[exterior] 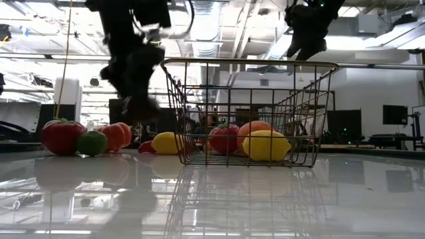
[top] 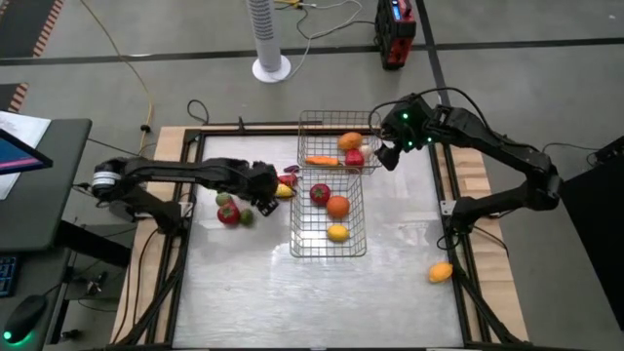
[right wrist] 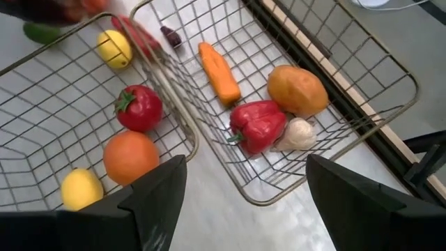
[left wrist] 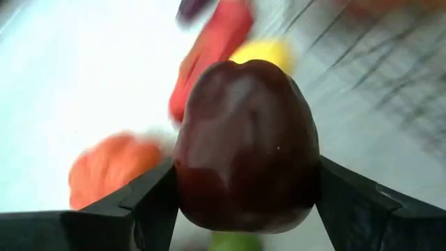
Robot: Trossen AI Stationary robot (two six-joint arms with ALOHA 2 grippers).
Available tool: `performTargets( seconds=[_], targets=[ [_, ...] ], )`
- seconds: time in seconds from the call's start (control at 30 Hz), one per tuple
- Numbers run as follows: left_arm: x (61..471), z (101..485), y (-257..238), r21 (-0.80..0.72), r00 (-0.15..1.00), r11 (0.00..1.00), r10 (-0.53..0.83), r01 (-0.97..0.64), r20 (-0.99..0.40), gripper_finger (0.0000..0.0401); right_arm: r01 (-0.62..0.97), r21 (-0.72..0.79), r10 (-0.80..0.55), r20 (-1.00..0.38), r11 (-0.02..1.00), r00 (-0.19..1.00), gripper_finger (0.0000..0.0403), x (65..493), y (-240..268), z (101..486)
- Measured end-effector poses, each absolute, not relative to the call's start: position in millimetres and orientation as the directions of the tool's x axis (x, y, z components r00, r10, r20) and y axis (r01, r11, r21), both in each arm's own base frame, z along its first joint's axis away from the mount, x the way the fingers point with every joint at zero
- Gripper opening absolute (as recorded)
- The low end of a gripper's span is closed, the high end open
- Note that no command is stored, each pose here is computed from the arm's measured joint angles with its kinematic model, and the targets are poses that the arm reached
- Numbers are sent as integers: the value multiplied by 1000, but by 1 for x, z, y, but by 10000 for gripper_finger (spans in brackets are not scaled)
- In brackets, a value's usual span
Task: Sort produce into baskets
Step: Put the apple into the bottom wire basket
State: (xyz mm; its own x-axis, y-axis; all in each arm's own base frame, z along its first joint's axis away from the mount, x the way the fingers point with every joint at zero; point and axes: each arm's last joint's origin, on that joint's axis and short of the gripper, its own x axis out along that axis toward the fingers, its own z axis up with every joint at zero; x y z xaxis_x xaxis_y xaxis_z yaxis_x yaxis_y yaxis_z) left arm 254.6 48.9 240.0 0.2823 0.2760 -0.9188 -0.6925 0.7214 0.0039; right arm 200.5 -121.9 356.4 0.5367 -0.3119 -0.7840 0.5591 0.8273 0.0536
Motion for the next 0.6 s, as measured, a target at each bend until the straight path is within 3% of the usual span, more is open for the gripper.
performTargets(
  seconds=[0.33, 0.6],
  targets=[
    [269, 293, 41, -134, 690, 882, 250, -451, -679, 270, 570, 98, -311, -756, 816, 575, 321, 198, -131, 359],
    [304, 281, 43, -234, 788, 897, 175, -374, -590, 286, 577, 106, -311, -756, 810, 576, 321, 199, -131, 359]
  ],
)
